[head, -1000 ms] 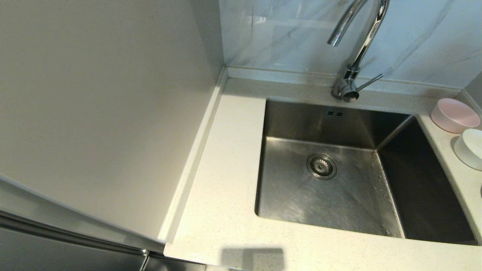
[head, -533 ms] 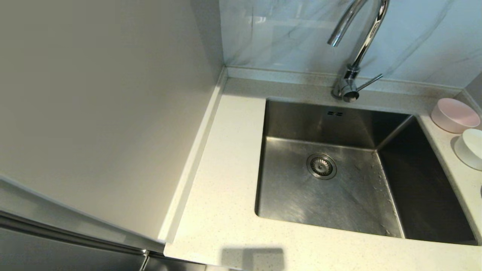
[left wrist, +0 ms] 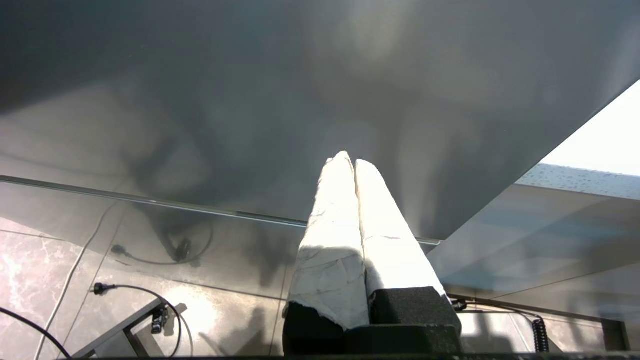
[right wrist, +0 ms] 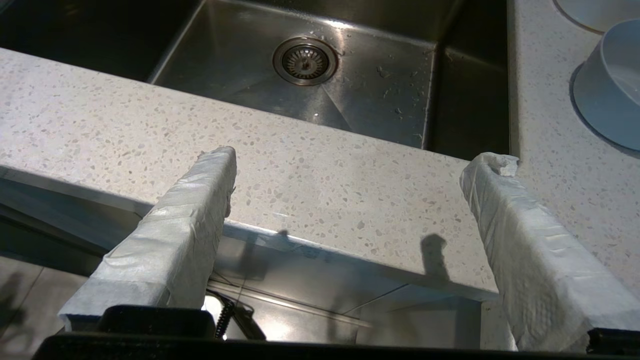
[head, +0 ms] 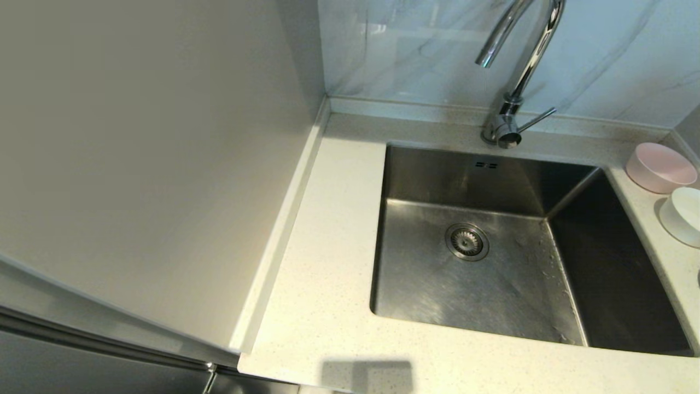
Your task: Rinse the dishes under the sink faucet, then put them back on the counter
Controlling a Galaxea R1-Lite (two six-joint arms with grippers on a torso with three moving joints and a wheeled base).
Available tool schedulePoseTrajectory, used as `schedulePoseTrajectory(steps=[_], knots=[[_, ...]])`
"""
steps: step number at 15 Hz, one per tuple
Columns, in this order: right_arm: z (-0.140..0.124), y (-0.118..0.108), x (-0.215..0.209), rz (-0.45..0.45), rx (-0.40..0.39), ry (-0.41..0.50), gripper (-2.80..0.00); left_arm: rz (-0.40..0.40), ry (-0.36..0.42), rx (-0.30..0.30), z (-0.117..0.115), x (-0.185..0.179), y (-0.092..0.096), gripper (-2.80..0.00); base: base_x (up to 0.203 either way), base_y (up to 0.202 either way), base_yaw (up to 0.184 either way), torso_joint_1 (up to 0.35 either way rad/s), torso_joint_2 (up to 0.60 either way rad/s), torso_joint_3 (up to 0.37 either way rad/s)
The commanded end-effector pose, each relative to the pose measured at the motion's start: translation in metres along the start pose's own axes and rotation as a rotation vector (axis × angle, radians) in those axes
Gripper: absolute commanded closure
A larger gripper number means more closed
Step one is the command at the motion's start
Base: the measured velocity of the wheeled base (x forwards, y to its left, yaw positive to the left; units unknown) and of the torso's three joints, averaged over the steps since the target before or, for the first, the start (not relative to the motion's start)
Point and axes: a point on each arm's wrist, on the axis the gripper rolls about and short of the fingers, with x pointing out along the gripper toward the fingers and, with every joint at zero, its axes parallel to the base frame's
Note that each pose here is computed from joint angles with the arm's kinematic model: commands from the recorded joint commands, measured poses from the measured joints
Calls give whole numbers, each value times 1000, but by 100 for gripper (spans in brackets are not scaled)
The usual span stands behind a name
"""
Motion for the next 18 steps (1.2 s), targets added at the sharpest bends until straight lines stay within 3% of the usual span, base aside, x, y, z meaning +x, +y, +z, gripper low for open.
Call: schedulePoseTrajectory(steps=[1,18], knots=[[0,0,0,1,3,4,-280,1,-3,-1,0,0,0,0,0,0,0,0,0,0],[-1,0,0,11,-14,9,-280,1,-3,-1,0,0,0,0,0,0,0,0,0,0]])
